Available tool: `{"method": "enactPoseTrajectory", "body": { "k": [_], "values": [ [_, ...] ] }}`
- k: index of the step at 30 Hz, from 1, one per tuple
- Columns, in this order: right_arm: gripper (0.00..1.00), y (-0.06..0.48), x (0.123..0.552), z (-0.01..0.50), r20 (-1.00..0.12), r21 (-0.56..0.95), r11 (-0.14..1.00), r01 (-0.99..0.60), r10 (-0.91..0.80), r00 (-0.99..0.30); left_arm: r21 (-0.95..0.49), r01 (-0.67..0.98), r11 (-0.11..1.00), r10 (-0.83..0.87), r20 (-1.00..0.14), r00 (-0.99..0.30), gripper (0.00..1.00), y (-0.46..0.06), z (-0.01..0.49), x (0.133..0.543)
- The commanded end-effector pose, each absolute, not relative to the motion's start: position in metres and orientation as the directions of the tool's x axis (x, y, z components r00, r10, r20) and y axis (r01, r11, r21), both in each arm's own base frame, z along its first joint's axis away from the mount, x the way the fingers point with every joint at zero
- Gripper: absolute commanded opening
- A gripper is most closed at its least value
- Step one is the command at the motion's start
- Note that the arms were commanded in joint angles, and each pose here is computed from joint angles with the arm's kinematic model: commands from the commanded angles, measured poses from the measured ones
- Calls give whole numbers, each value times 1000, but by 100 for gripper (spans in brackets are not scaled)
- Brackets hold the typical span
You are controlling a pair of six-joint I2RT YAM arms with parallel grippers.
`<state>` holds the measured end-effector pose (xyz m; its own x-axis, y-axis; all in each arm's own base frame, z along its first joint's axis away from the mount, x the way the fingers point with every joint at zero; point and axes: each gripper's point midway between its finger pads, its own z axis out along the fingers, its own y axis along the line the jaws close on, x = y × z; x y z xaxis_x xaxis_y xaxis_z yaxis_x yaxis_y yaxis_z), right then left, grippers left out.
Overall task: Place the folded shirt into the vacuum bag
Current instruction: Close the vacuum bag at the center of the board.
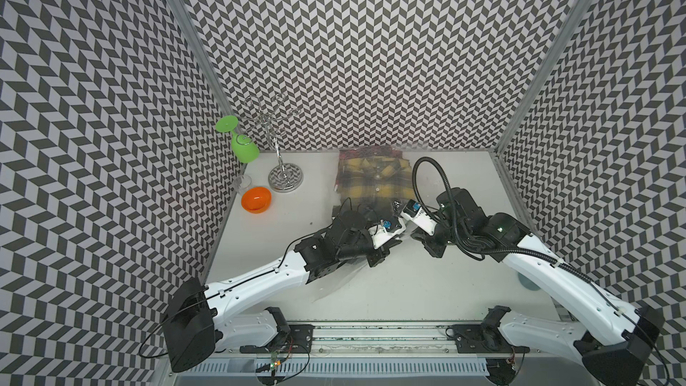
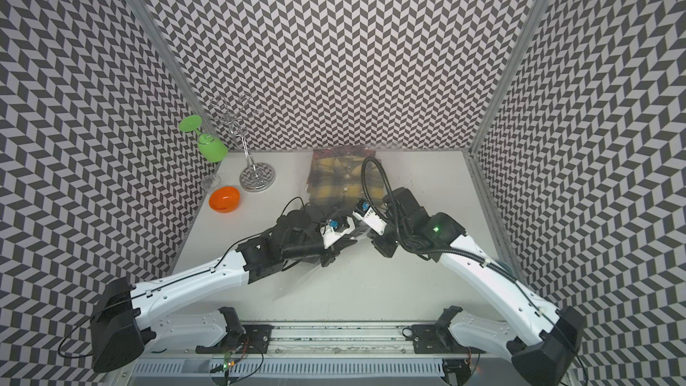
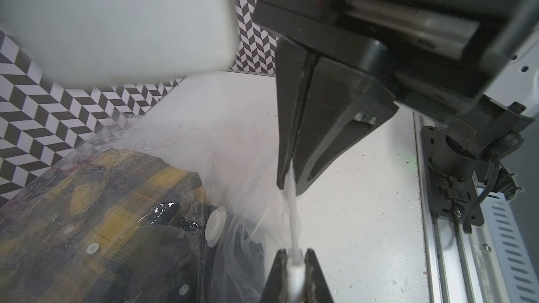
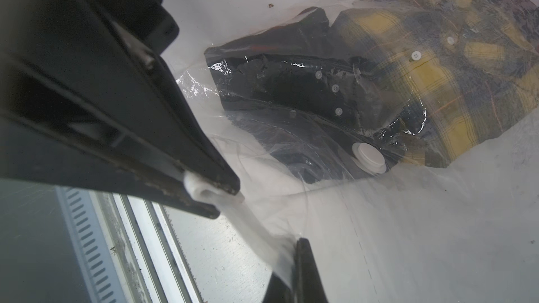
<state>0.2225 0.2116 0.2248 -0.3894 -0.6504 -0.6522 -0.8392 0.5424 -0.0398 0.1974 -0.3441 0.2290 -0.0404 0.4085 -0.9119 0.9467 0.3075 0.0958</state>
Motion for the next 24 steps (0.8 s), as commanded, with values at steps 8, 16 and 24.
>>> {"method": "enactPoseTrajectory", "body": {
  "k": [8,16,24],
  "values": [
    [0,156,278,259,-733,-214,766,-606,-536,-419,20,941,337,640,-738,-213,0,-315,152,184],
    [0,142,294,273,-784,-185,833,-522,-446,-432,-4,943,334,648,-725,-233,0,-317,148,182],
    [0,131,307,283,-809,-177,868,-464,-398,-434,-25,941,336,664,-702,-256,0,-314,143,179]
  ]
}}
